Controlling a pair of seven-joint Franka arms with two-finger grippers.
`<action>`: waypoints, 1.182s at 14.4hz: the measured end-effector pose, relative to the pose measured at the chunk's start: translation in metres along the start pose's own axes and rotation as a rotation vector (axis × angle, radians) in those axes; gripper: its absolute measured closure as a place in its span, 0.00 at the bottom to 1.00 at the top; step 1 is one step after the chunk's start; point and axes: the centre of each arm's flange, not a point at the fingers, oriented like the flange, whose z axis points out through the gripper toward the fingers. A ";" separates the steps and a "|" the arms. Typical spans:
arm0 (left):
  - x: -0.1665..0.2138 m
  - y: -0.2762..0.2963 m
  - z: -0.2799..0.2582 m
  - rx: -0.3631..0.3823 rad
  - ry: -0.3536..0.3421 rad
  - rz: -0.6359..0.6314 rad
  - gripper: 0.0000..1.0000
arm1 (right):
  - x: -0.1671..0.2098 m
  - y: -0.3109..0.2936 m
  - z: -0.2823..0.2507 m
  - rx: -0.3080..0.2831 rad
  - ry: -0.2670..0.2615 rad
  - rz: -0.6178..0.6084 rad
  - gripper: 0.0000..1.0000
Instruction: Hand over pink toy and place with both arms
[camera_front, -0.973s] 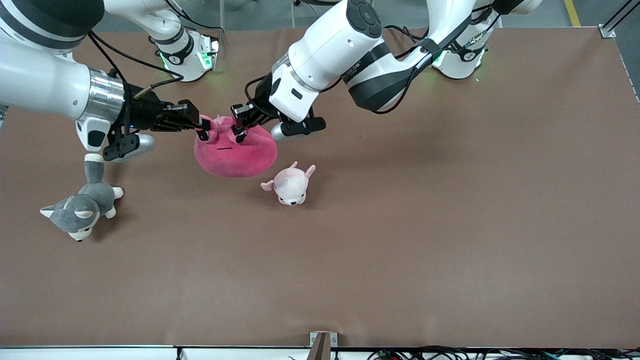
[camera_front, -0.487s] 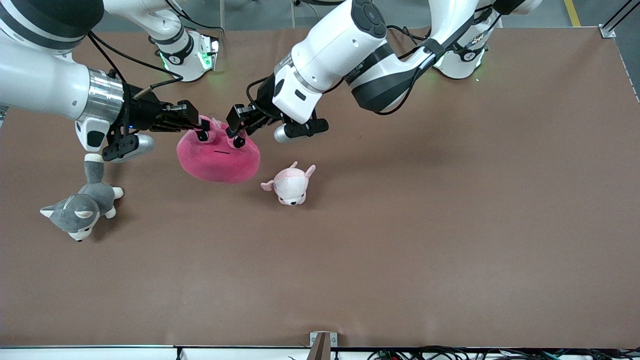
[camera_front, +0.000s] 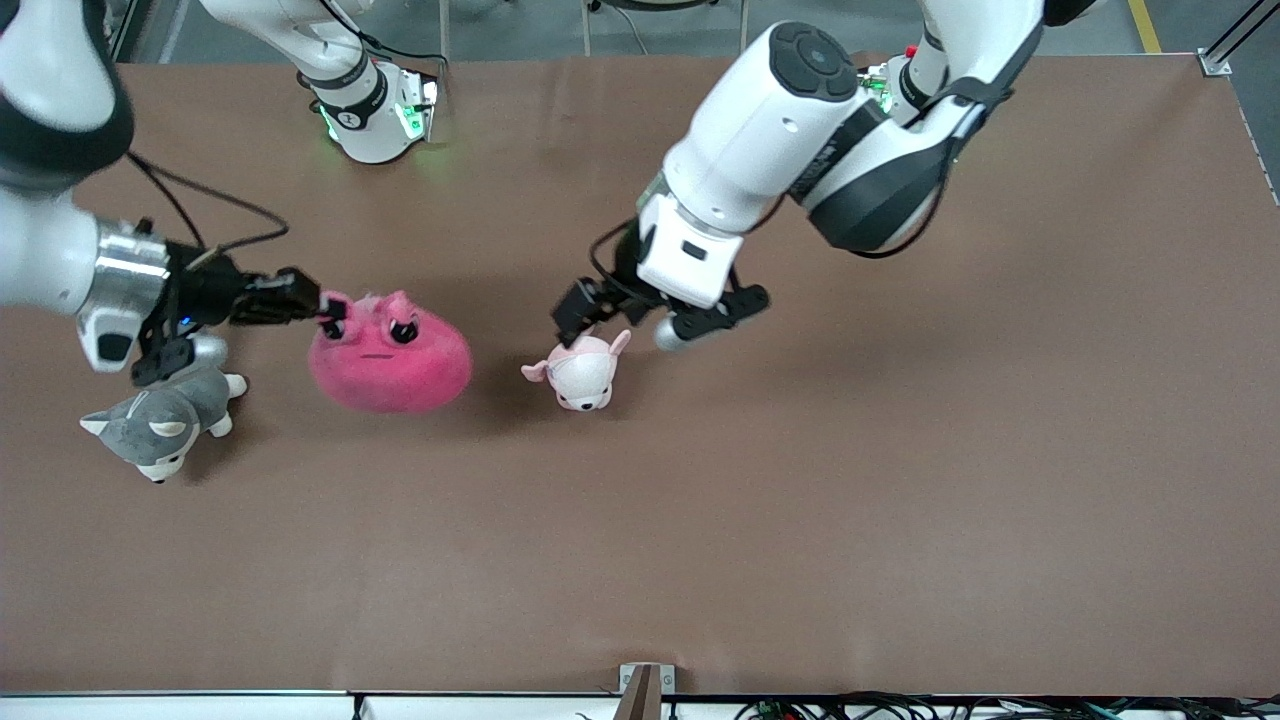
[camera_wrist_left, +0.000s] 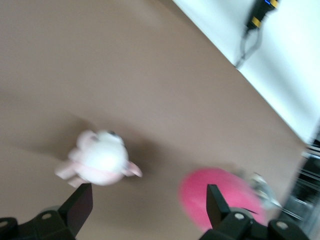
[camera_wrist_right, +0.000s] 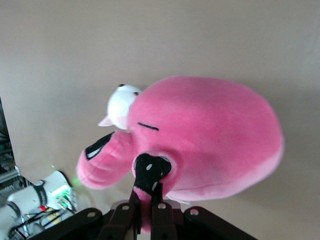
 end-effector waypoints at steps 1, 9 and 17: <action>0.017 -0.012 -0.005 0.059 0.015 0.040 0.00 | 0.005 0.029 0.004 0.008 -0.007 -0.022 0.90; 0.173 -0.131 -0.093 0.426 0.066 0.374 0.00 | 0.019 0.150 0.042 0.069 -0.058 -0.213 0.90; 0.217 -0.193 -0.195 0.536 0.055 0.556 0.00 | 0.022 0.181 0.061 0.103 -0.089 -0.209 0.90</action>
